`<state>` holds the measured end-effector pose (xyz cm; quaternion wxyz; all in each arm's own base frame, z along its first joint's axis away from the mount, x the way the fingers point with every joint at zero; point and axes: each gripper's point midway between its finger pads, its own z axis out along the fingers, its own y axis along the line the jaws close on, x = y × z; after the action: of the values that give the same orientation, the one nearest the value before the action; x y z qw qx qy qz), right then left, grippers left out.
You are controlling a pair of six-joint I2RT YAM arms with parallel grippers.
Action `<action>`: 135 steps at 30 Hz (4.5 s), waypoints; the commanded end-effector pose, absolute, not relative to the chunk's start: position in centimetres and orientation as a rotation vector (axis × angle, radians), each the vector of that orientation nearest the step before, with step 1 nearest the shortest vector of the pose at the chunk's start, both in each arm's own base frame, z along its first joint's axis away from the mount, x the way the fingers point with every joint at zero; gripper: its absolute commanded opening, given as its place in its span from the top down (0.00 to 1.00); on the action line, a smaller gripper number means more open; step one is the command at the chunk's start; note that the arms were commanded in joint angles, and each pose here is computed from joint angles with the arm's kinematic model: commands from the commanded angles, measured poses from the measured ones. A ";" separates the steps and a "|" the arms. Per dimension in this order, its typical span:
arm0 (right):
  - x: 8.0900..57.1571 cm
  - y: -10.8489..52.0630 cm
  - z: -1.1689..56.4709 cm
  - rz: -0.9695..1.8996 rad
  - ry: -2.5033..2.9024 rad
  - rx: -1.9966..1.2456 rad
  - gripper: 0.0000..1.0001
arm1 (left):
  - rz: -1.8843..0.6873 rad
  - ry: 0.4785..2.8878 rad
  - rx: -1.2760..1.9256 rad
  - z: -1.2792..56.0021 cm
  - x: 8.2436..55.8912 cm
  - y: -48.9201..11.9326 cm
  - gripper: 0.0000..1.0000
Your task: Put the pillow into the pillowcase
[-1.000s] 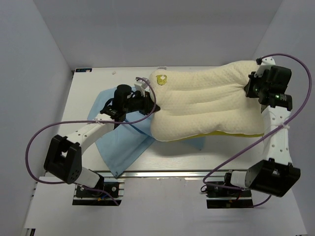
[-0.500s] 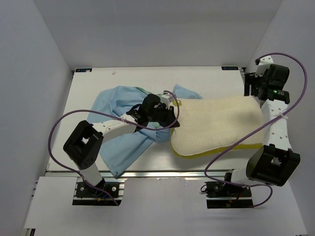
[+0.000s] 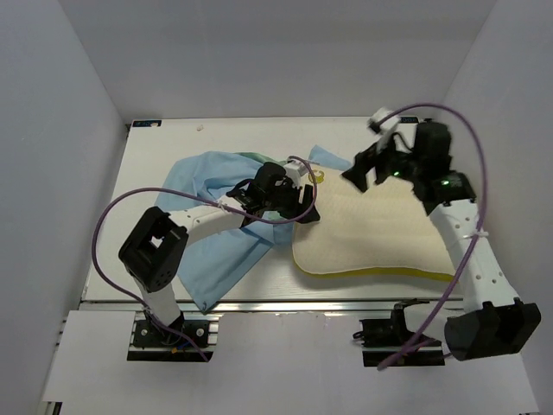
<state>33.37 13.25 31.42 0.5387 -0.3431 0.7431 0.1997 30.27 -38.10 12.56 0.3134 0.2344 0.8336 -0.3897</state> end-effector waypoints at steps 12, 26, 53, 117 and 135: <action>35.6 24.7 18.2 0.636 2.143 -0.644 0.11 | -0.553 2.104 0.373 19.1 35.1 -25.0 0.21; 35.3 20.8 14.5 0.769 2.061 -0.801 0.11 | -0.459 2.124 0.449 14.9 39.5 -23.0 0.22; 35.2 21.0 12.9 0.702 2.139 -0.822 0.46 | -0.399 2.002 0.560 16.6 40.7 -23.7 0.22; 31.1 20.7 15.5 0.766 2.075 -0.916 0.25 | -0.157 2.381 0.367 8.7 40.4 -27.0 0.38; 30.8 20.8 14.6 0.784 2.093 -0.910 0.25 | 0.211 2.292 0.359 6.9 43.5 -25.2 0.64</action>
<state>30.68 20.48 13.65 0.3378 -0.3478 0.8213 0.3006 41.57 -25.00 4.47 0.3575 0.1524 0.9188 0.0692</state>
